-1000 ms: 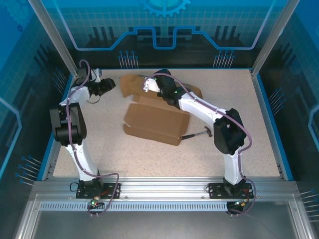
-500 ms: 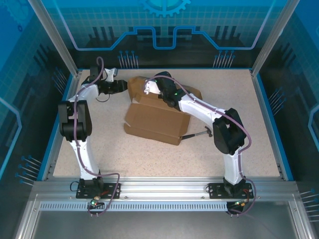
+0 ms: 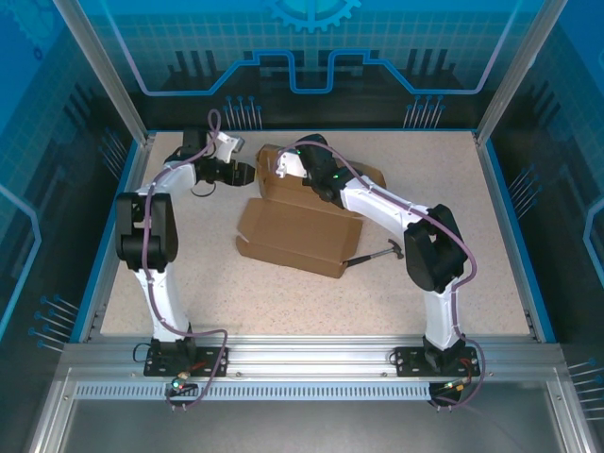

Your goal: Fold the paper box

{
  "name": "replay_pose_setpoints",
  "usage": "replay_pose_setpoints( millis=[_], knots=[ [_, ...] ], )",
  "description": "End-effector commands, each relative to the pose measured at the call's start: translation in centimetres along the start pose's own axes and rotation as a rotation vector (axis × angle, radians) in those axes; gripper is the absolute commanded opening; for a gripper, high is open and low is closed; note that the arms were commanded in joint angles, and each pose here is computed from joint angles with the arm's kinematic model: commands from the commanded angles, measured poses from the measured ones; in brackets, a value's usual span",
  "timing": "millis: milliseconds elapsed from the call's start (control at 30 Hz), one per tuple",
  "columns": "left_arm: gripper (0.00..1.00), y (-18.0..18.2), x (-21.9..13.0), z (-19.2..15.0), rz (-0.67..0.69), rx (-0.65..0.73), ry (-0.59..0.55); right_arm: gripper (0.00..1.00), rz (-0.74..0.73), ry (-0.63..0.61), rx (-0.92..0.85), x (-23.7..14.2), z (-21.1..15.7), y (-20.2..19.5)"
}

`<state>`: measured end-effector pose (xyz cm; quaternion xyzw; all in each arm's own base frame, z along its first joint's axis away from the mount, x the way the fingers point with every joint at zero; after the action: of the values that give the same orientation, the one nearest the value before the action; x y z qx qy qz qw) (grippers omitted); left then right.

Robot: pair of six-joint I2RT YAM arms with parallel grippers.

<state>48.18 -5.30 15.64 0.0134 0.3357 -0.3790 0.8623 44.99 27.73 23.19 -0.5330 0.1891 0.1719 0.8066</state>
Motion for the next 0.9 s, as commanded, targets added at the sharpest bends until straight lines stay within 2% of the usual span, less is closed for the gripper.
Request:
replay_pose_setpoints(
  millis=[0, 400, 867],
  knots=[
    [0.57, -1.4, -1.2, 0.6, -0.043, 0.094, -0.024, 0.0, 0.002, -0.009, -0.022, -1.2, -0.2, -1.4],
    [0.65, -2.4, -1.4, 0.7, -0.106, 0.186, -0.054, 0.0, 0.031, -0.01, -0.037, -0.9, -0.4, -0.9],
    [0.69, -2.4, 0.0, 1.9, -0.01, 0.246, -0.063, 0.0, 0.042, -0.025, -0.083, -1.2, -0.3, -0.5]
  ],
)
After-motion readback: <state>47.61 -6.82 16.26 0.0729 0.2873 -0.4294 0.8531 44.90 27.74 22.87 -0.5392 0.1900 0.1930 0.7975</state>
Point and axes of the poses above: each hand's point on the last joint's axis, 136 mm out from that joint toward the fingers, its own x axis out along the fingers, its own y axis along the line the jaws close on, z = x × y, the point moved 6 cm from there along -x, back along the fingers, and after that the axes turned 13 degrees about x, right-handed, at the moved point
